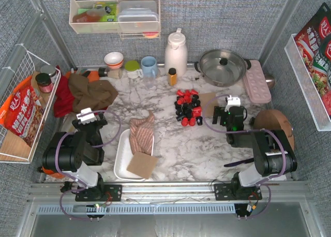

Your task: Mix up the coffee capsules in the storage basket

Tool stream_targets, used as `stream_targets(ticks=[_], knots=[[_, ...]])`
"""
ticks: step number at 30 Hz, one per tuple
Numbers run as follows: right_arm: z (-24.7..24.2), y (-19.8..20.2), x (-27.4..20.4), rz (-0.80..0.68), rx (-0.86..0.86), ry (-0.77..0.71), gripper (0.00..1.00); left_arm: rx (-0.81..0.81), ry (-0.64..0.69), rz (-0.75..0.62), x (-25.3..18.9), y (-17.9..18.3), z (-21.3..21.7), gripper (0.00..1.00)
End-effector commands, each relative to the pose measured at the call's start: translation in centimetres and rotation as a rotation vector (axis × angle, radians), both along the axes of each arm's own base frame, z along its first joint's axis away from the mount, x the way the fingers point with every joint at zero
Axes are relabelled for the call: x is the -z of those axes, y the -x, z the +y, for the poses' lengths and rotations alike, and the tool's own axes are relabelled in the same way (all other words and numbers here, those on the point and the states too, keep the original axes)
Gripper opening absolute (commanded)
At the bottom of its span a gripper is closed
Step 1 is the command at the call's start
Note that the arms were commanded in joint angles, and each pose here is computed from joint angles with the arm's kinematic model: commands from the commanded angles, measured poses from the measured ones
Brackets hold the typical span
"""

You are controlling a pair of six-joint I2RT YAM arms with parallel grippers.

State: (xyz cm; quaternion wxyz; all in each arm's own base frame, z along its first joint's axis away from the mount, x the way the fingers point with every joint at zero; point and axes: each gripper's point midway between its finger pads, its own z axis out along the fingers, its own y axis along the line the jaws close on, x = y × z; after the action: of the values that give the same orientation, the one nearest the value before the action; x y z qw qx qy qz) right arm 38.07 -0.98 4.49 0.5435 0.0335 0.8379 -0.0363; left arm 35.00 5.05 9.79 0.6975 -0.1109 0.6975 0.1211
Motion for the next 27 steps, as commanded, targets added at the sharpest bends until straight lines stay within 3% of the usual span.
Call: stream_targets(ticks=[1,23,27], knots=[[0.1,-0.3,-0.5,-0.022,-0.003,-0.001,0.99,-0.009,0.001,-0.038,-0.9,-0.2,0.1,0.99],[-0.2,-0.2,-0.5,-0.021,0.004,-0.021,0.99,-0.068,0.012,-0.077,-1.7,1.0,0.7,0.99],[0.1,-0.2,-2.3,-0.032,-0.004,-0.001,0.99,-0.047,-0.006,-0.092,-2.3,1.5,0.2,0.99]])
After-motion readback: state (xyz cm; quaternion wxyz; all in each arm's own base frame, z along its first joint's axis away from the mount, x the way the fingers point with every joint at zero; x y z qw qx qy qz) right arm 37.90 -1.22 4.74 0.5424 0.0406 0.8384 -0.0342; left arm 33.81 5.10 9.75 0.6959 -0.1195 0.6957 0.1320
